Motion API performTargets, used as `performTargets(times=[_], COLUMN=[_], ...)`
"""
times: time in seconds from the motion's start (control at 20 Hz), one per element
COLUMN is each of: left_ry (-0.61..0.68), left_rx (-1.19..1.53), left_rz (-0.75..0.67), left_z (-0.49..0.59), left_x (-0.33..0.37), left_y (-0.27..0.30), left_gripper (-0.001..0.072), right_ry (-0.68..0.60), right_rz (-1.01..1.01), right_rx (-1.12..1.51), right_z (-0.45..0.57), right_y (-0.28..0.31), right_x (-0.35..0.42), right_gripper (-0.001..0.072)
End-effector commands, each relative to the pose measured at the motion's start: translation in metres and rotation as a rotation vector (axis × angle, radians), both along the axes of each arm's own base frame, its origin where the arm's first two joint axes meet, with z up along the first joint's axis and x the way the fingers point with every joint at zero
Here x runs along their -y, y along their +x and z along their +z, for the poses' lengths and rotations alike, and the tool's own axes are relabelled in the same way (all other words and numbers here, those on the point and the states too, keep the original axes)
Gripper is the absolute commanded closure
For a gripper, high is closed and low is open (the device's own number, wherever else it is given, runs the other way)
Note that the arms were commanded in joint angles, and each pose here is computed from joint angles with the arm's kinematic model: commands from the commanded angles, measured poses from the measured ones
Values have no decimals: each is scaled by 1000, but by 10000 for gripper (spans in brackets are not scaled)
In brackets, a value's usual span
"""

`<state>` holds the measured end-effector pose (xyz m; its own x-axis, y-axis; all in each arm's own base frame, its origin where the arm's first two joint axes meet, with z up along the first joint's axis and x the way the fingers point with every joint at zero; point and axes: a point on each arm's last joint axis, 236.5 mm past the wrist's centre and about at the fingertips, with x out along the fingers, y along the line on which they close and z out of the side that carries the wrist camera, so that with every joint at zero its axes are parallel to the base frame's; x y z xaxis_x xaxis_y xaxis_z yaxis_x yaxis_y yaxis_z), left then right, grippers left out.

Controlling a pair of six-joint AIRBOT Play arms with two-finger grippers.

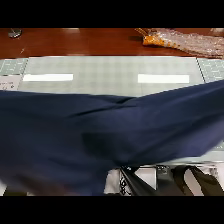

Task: Fold the shirts.

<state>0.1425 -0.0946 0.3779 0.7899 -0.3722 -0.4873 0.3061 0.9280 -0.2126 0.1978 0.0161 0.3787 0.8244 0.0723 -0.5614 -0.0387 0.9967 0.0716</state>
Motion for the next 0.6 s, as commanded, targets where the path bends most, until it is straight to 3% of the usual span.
performTargets(times=[0.0, 0.15, 0.35, 0.55], left_ry=[-14, -89, -186, -220], left_rx=[-264, -403, -396, -423], left_rz=[-15, -68, -49, -58], left_z=[-85, -157, -201, -242], left_x=[-8, -1, -3, 2], left_y=[45, 99, 185, 251], left_gripper=[690, 689, 689, 689], right_ry=[86, 141, 189, 106], right_rz=[16, 19, -24, 16], right_rx=[-306, -433, -297, -437], right_z=[-87, -137, -149, -227], right_y=[35, 74, 167, 223], right_x=[13, 24, 48, 49], right_gripper=[675, 675, 675, 675])
